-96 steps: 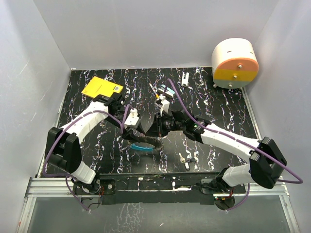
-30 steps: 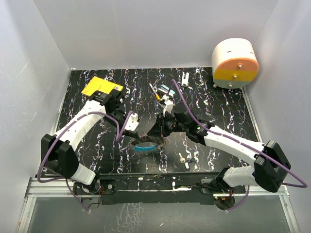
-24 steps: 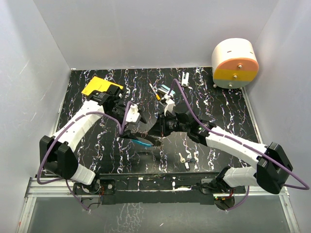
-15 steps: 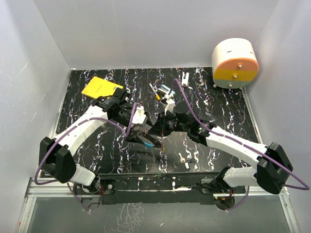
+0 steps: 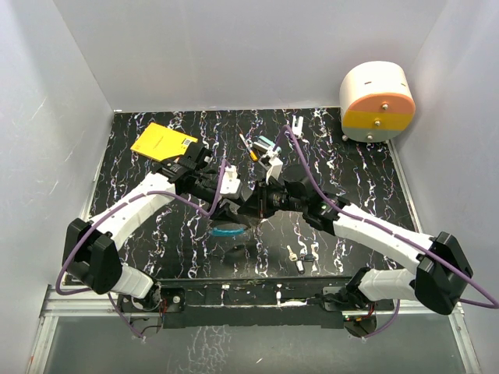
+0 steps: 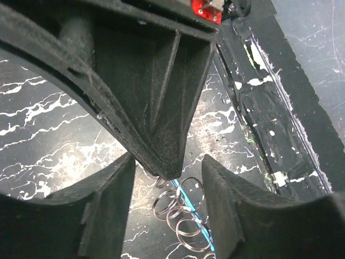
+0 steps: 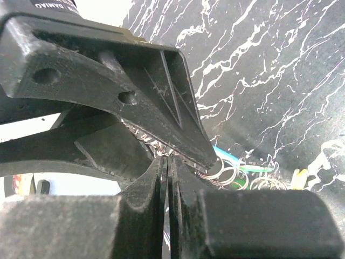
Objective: Put the keys on the keyring
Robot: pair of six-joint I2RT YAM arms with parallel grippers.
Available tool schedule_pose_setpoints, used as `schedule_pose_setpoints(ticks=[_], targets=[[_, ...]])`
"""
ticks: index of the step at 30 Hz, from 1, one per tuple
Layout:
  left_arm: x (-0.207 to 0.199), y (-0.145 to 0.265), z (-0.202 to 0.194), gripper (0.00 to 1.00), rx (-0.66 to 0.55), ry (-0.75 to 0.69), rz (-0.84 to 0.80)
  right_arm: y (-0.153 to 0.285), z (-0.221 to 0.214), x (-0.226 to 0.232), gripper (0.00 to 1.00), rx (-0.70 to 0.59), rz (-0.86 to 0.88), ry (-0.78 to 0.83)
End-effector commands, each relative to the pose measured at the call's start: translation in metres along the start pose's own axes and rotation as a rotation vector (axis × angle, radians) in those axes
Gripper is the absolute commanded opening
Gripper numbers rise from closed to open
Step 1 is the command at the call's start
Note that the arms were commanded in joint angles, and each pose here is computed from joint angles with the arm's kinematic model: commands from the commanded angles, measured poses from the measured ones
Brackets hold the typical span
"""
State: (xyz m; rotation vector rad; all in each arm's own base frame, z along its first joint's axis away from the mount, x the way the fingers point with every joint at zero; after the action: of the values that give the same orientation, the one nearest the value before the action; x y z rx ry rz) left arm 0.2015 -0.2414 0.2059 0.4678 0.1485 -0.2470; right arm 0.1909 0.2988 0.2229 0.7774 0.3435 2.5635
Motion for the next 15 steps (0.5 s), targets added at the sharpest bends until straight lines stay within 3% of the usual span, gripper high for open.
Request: schedule_pose_setpoints(ticks=[1, 15], targets=[[-0.0125, 0.0016, 0.0114, 0.48, -0.047, -0.013, -0.024, 0.014, 0.0483, 0.023, 0.08, -0.18, 0.055, 0.06], [-0.0121, 0.0041, 0.0113, 0.32, -0.022, -0.001, -0.007, 0.0159, 0.0486, 0.0235, 0.08, -0.187, 0.054, 0.063]])
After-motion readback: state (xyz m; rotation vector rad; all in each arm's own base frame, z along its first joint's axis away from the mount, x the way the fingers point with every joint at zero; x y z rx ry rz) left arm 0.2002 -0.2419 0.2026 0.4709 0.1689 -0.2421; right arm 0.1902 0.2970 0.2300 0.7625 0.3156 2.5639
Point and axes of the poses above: each gripper's point midway between its finger pads, its own y axis back along the fingers, its own x axis along the line the jaws close on, z = x × y, the point moved 4 cm from there along y, back along the fingers, and after that the axes turned 15 degrees about y, right-handed, at the moved point
